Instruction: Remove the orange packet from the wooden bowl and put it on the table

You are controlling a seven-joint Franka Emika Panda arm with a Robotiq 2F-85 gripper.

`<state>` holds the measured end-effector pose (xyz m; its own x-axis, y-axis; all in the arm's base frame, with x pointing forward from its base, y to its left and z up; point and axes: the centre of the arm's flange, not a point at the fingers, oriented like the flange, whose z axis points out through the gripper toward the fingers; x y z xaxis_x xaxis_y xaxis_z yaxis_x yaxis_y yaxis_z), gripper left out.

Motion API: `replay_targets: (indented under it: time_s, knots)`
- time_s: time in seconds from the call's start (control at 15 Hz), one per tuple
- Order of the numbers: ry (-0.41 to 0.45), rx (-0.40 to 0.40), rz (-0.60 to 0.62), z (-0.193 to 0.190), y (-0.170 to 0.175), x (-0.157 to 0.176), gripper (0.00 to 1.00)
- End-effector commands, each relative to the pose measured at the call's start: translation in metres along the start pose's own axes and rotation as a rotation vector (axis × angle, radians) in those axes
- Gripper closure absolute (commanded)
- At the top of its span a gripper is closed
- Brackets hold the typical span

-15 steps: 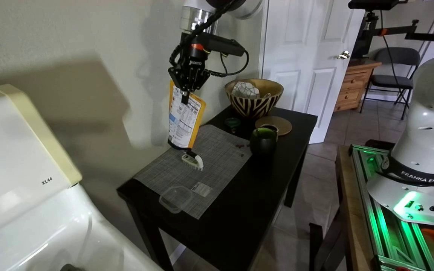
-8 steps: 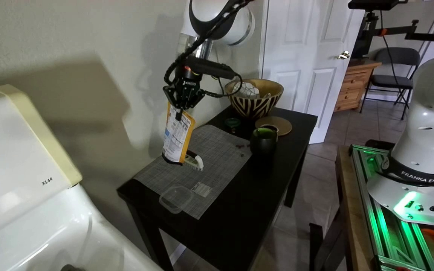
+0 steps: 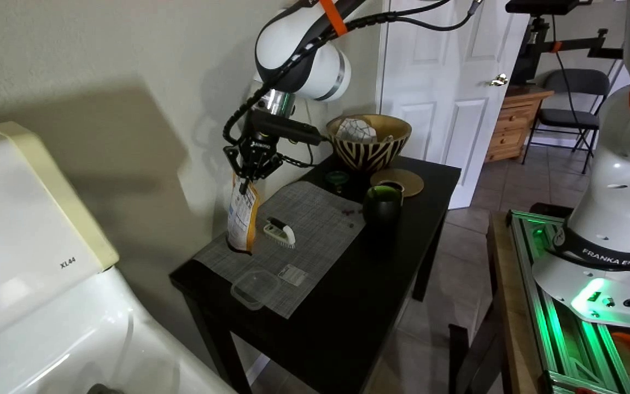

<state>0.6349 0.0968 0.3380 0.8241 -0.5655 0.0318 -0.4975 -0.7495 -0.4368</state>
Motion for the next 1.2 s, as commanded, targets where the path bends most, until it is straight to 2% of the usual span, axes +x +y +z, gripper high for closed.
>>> replay_targets:
  time_s: [0.0,0.47,1.07,1.13]
  knots:
    - [-0.012,0.046,0.048,0.02,-0.012,0.008,0.99]
    - [-0.042,0.037,0.139,0.041,-0.007,0.014,0.99]
    - [-0.054,-0.018,0.262,0.05,0.002,0.02,0.99]
    - [-0.058,-0.022,0.273,0.051,0.003,0.021,0.72]
